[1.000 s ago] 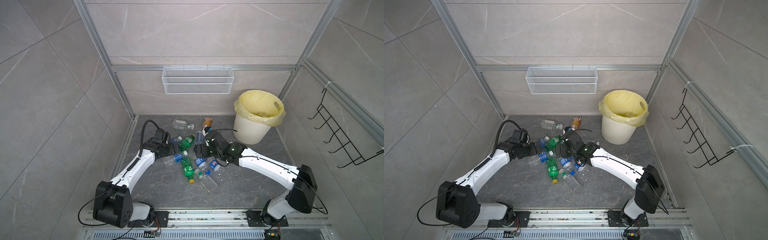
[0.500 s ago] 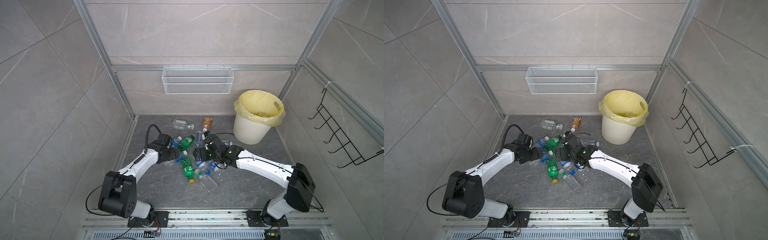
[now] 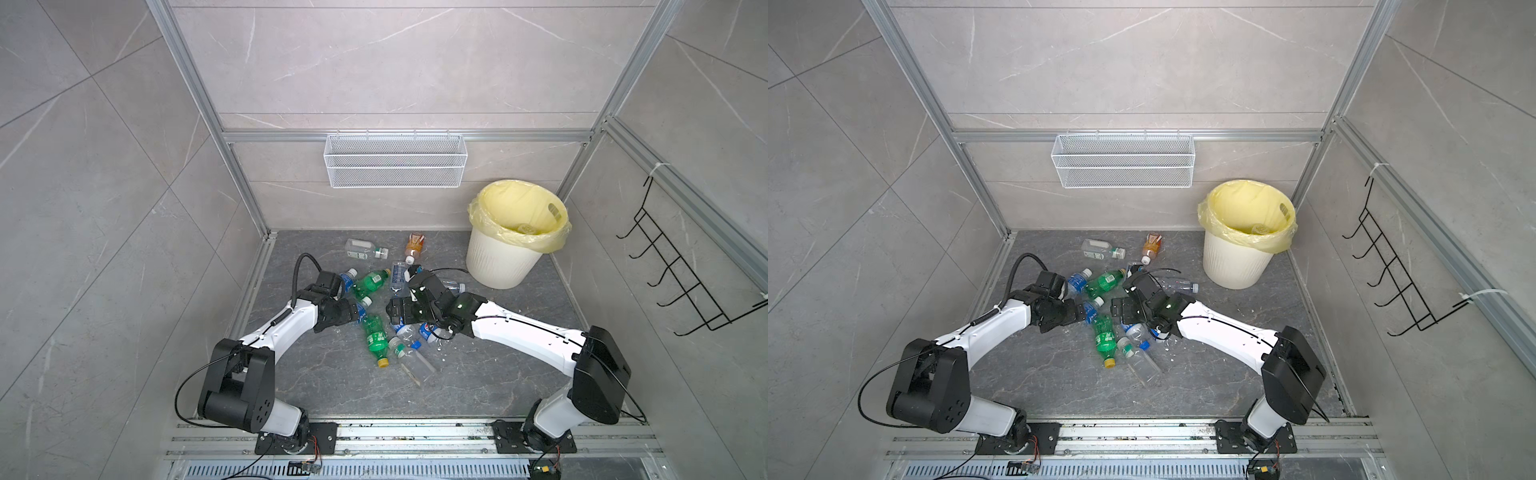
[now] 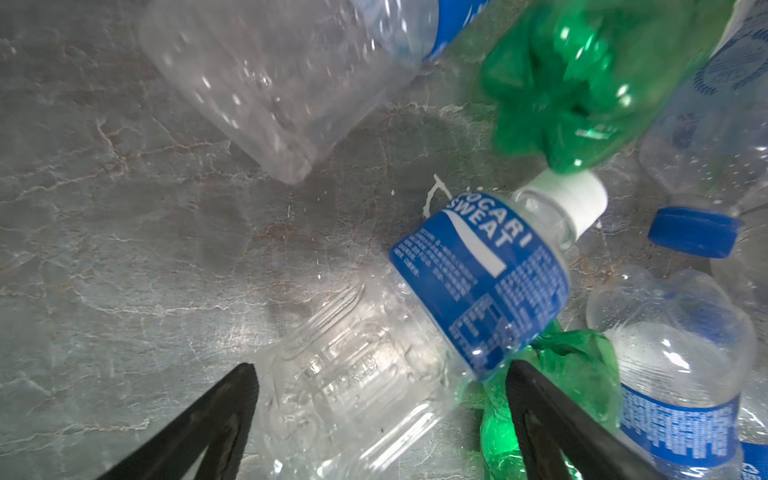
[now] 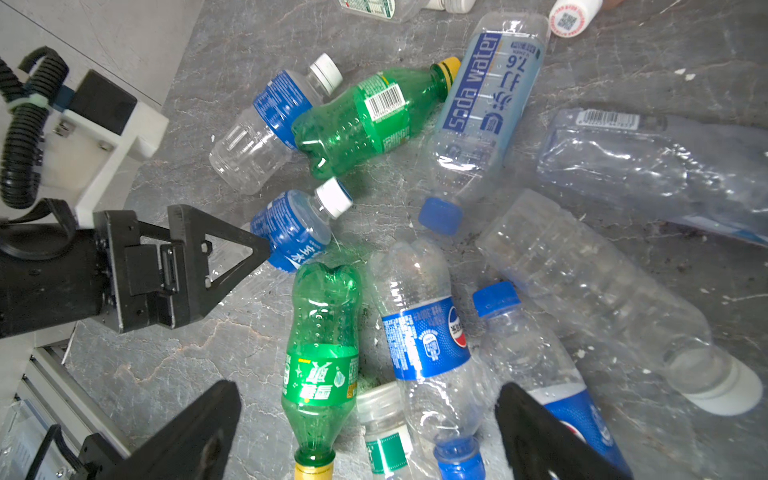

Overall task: Throw the plastic bottles in the bin
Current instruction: 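Grasp another blue-label Pocari bottle with the left gripper while the right gripper hovers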

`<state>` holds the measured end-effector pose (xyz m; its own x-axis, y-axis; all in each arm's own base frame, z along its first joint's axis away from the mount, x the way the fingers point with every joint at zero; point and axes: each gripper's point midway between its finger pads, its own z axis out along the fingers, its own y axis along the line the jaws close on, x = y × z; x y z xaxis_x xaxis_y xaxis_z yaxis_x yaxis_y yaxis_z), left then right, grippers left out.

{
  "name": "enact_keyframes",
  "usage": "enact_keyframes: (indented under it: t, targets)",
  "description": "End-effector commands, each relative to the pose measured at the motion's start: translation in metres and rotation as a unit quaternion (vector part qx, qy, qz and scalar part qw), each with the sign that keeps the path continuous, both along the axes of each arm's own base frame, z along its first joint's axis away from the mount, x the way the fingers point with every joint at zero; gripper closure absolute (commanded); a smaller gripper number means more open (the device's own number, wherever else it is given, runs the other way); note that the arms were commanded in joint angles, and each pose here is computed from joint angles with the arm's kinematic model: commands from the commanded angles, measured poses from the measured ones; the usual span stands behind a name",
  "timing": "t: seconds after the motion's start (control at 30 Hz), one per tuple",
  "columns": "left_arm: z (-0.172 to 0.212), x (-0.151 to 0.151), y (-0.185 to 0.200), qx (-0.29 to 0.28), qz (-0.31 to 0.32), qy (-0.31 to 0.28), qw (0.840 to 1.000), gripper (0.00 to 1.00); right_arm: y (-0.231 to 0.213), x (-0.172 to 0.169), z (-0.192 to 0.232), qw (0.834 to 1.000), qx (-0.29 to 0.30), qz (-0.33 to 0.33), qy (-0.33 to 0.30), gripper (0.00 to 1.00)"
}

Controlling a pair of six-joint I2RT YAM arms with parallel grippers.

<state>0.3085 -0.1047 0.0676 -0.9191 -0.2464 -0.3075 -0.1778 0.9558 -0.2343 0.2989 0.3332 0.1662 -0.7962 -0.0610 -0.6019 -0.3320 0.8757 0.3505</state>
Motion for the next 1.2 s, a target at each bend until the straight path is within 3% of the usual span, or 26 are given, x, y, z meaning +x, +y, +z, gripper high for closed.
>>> enact_keyframes:
  t: [0.0, 0.67, 1.17]
  targets:
    - [0.000, -0.005, -0.004, -0.021, 0.008, 0.001, 1.000, 0.05, 0.001, -0.001, -0.003, 1.000, 0.005, -0.004, 0.006, 0.00]
    - [-0.020, -0.022, -0.017, -0.050, 0.003, 0.016, 0.999, 0.14, 0.003, -0.001, -0.007, 1.000, 0.012, -0.010, 0.016, 0.00]
    - [-0.025, -0.020, -0.024, -0.050, -0.006, 0.015, 0.999, 0.12, 0.008, -0.001, -0.009, 0.999, 0.022, -0.006, 0.025, 0.01]
